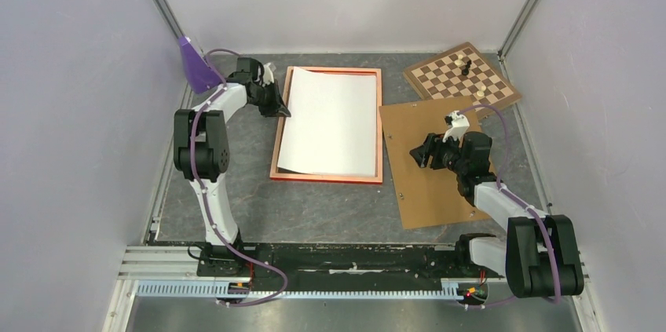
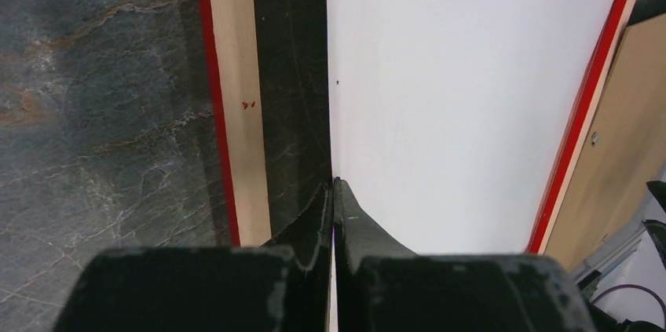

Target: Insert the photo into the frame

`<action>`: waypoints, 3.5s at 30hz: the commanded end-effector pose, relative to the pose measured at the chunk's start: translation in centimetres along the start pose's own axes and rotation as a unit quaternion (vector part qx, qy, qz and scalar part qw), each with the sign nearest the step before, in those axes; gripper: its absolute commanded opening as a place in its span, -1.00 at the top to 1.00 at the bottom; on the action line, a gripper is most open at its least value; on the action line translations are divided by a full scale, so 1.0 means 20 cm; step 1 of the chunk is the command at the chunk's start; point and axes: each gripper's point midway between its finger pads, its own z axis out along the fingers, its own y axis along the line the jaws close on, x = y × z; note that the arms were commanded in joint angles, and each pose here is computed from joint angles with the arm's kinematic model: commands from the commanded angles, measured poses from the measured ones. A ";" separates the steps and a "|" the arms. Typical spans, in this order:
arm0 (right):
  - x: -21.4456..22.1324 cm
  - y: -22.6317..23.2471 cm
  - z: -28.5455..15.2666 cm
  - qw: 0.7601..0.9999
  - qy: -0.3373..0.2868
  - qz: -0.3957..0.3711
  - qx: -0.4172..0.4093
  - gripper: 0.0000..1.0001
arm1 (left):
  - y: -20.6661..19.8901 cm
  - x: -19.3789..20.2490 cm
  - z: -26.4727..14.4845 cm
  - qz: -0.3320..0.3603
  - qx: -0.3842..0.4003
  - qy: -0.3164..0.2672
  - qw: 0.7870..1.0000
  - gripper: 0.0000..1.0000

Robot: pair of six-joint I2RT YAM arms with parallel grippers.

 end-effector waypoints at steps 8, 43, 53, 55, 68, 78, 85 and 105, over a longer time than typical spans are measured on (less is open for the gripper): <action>-0.08 0.01 0.00 0.999 -0.026 -0.018 -0.006 -0.25 | -0.07 -0.12 -0.09 0.001 0.008 -0.055 0.998 0.95; -0.08 0.01 -0.01 0.999 -0.028 -0.016 -0.007 -0.26 | -0.02 -0.04 0.03 -0.004 -0.017 -0.035 0.999 0.93; -0.08 0.01 -0.01 0.999 -0.027 -0.016 -0.008 -0.26 | 0.01 -0.03 0.03 -0.004 -0.031 -0.037 0.999 0.95; -0.08 0.01 0.00 0.999 -0.028 -0.016 -0.008 -0.26 | 0.01 -0.02 0.03 -0.005 -0.033 -0.037 0.999 0.95; -0.08 0.01 -0.01 0.999 -0.027 -0.016 -0.008 -0.26 | 0.03 -0.02 0.06 -0.008 -0.035 -0.036 0.999 0.95; -0.08 0.01 -0.01 0.999 -0.029 -0.015 -0.009 -0.26 | 0.05 -0.01 0.05 -0.010 -0.047 -0.036 0.998 0.70; -0.08 0.01 -0.01 0.999 -0.030 -0.016 -0.010 -0.27 | 0.04 -0.03 0.02 -0.005 -0.053 -0.046 0.998 0.27; -0.10 0.00 -0.02 0.999 -0.036 -0.022 -0.007 -0.27 | -0.08 -0.16 -0.18 0.032 -0.044 -0.099 0.994 -0.32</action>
